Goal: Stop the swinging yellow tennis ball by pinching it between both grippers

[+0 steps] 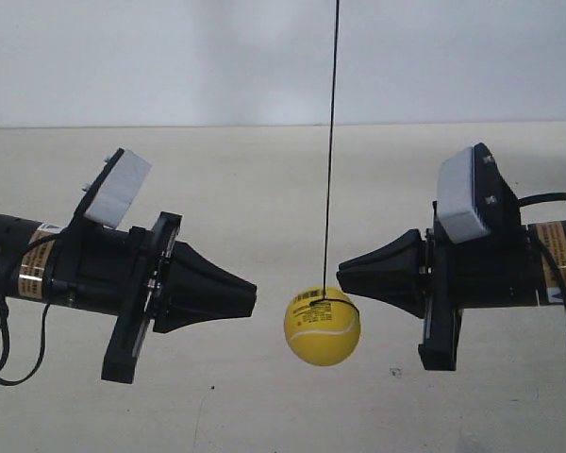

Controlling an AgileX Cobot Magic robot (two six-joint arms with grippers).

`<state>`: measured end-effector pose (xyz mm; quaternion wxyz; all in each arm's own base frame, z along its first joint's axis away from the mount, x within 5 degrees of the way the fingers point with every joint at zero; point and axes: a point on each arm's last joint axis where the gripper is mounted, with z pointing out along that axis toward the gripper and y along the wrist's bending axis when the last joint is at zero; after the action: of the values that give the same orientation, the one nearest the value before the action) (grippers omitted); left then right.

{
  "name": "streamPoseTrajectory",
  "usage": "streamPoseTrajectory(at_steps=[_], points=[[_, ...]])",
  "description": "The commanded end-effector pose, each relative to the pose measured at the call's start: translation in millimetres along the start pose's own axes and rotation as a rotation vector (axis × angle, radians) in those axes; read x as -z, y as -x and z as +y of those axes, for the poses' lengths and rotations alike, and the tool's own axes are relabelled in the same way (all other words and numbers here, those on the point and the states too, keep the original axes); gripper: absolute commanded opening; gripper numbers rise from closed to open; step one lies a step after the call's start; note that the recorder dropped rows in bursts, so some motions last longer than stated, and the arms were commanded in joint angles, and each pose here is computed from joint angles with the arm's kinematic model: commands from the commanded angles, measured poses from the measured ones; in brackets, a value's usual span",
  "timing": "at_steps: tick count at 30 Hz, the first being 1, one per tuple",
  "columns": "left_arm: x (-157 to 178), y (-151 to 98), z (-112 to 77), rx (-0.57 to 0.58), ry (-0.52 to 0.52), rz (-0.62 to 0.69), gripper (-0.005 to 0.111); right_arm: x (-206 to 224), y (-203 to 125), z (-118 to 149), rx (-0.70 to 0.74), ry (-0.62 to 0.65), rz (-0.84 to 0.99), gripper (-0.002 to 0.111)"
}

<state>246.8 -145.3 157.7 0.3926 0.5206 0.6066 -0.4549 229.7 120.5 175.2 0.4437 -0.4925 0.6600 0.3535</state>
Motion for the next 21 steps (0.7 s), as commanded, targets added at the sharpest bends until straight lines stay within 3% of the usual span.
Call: streamPoseTrajectory(at_steps=[1,21], points=[[3.3,1.4,-0.6,0.017,-0.013,0.004,0.005,1.3,1.2,-1.8,0.009,-0.017,0.001,0.000],[3.4,-0.7,-2.9,0.013,-0.038,0.028,0.005,1.3,-1.2,0.7,-0.004,0.009,0.028,0.000]])
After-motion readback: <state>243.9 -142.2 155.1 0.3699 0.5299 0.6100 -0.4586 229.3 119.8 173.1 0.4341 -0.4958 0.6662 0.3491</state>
